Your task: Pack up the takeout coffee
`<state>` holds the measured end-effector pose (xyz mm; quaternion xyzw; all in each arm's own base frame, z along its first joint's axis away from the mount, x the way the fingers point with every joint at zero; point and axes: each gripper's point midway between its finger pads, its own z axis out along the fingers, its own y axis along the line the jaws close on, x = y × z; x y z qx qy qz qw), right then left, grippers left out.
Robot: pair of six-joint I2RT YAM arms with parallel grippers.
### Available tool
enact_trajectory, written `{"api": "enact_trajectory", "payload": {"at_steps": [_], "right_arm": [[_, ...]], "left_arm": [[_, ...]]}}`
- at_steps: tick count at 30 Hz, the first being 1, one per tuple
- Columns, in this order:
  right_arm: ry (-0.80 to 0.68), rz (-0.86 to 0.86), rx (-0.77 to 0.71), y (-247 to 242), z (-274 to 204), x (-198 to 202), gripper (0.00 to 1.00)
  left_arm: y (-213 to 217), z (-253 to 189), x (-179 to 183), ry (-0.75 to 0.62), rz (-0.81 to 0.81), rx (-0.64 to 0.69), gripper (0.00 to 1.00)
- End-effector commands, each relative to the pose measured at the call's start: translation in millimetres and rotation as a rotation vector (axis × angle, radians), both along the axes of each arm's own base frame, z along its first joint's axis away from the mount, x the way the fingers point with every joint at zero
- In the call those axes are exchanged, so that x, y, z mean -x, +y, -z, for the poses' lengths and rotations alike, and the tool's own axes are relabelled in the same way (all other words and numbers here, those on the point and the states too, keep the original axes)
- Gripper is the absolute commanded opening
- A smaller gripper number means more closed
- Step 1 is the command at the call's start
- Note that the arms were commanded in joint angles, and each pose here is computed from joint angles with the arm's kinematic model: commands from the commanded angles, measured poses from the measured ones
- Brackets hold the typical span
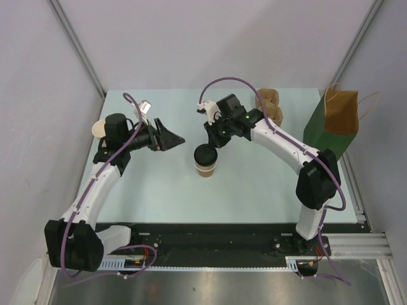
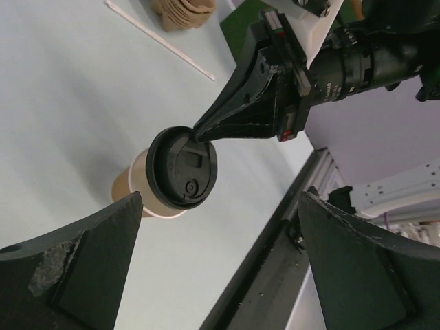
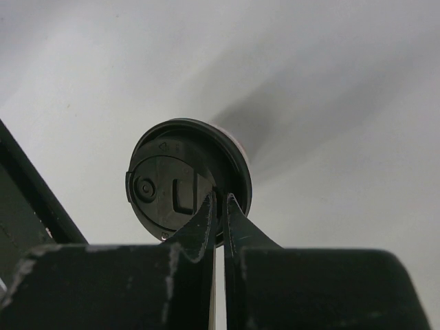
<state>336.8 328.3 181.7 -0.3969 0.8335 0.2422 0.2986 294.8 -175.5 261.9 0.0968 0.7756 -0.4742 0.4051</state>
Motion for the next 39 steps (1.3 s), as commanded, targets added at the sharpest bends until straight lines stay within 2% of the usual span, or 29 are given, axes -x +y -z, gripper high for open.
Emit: {"api": "enact_trajectory", "payload": {"at_steps": [1,13,39], "right_arm": [[0.039,-0.041,-0.031,7,8,9,0.00],[0.060,-0.045,-0.010,8,22,4,0.00],[0.145,-0.048,-0.066,9,26,-10,0.00]], "left_arm": [[-10,-14,4,-0.028,0.088,0.094,0.99],[-10,-5,0,-0.006,0.082,0.088,0.98],[-13,-1,0,0.019,0.098,0.098,0.97]]}}
